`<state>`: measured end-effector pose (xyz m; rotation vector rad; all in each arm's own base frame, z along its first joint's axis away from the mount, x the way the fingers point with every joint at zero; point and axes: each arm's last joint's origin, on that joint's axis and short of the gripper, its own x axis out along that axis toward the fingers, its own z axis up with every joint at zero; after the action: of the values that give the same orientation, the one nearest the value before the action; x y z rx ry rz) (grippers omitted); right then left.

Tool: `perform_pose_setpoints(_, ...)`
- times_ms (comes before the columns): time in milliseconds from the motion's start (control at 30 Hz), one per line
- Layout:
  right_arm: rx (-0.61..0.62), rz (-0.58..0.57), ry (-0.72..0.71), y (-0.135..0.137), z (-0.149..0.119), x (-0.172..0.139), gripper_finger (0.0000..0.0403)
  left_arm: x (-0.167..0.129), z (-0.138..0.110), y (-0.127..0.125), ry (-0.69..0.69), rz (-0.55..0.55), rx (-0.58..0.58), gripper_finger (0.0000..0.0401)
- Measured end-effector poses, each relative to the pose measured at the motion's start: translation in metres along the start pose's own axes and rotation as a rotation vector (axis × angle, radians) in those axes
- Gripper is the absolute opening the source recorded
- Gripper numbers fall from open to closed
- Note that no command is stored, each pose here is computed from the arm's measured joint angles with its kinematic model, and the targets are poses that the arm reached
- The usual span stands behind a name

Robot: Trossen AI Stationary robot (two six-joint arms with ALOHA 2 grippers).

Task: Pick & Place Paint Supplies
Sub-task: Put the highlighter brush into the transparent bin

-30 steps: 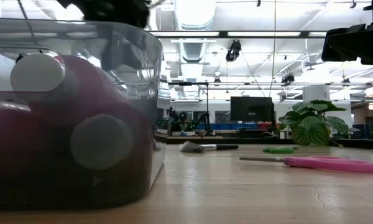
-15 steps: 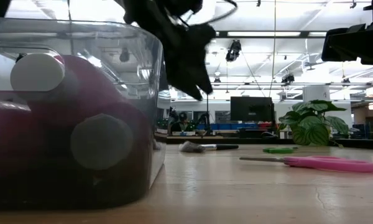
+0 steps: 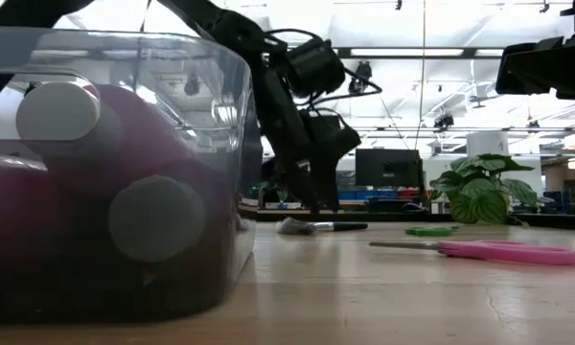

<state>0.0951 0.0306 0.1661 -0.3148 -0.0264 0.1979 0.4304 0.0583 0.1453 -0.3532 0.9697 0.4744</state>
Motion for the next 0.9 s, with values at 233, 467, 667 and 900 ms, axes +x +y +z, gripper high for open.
perform_pose_setpoints(233,0.0,0.0,0.0,0.0,0.0,0.0,0.0015,0.014,-0.003,0.001,-0.005,0.001,-0.005,0.0204)
perform_pose_setpoints(467,0.0,0.0,0.0,0.0,0.0,0.0,0.0015,0.026,-0.006,0.001,-0.002,0.003,-0.005,0.0204)
perform_pose_setpoints(667,0.0,0.0,-0.001,0.0,0.0,0.0,0.0015,0.031,-0.009,0.001,0.005,0.008,-0.007,0.0204)
perform_pose_setpoints(900,0.0,0.0,0.0,0.0,0.0,0.0,0.0015,0.032,-0.008,0.002,0.01,0.002,-0.052,0.0175)
